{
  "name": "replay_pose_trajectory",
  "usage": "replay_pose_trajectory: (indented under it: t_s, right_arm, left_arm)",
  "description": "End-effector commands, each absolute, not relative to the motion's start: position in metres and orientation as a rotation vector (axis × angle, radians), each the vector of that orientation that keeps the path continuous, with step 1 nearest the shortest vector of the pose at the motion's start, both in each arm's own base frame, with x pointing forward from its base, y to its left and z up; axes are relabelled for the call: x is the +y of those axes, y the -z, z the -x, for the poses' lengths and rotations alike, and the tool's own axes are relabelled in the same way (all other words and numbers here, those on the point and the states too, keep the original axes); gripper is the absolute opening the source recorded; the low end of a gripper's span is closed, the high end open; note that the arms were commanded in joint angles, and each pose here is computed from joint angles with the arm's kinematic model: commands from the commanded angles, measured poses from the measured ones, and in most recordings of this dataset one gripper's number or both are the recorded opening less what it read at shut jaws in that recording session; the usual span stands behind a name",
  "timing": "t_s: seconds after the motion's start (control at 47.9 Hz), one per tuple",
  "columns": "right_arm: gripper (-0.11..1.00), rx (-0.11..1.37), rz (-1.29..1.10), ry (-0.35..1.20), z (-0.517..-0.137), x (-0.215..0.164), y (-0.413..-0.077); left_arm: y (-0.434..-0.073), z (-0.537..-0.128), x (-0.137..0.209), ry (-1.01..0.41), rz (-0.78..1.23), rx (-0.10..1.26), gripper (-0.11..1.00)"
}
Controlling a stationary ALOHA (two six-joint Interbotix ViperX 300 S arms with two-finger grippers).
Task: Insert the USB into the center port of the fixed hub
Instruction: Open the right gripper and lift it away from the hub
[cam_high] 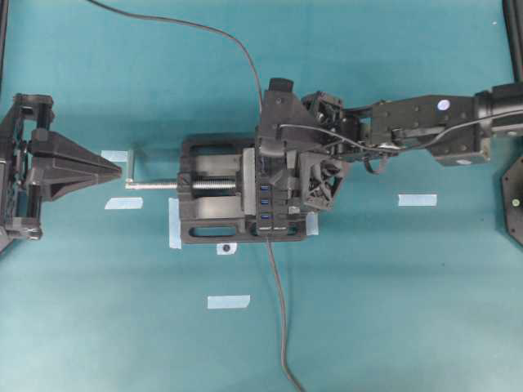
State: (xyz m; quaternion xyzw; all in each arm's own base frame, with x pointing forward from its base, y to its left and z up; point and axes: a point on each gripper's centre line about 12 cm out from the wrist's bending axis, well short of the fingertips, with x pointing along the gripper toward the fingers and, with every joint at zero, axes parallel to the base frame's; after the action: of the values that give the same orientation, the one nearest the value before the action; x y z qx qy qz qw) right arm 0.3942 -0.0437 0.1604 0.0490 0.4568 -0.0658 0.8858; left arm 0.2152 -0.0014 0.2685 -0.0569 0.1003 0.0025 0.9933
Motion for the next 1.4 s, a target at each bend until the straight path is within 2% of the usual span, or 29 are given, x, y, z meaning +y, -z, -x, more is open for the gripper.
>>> replay_pose_trajectory:
  t_s: [0.0, 0.501, 1.023, 1.377]
  right_arm:
    - [0.68, 0.896, -0.104, 0.136, -0.395, -0.042, -0.181]
    - [0.68, 0.895, -0.097, 0.127, -0.383, -0.038, -0.194]
    - [0.68, 0.776, -0.090, 0.107, -0.361, -0.029, -0.213]
    - [0.68, 0.758, -0.083, 0.094, -0.354, -0.024, -0.209]
  left_arm:
    - [-0.274, -0.217, -0.001, -0.006, 0.116, 0.184, 0.01]
    - [-0.274, -0.217, -0.001, -0.006, 0.116, 0.186, 0.01]
    - [-0.274, -0.217, -0.001, -0.005, 0.113, 0.186, 0.01]
    - [-0.277, -0.218, 0.000, -0.008, 0.115, 0.176, 0.01]
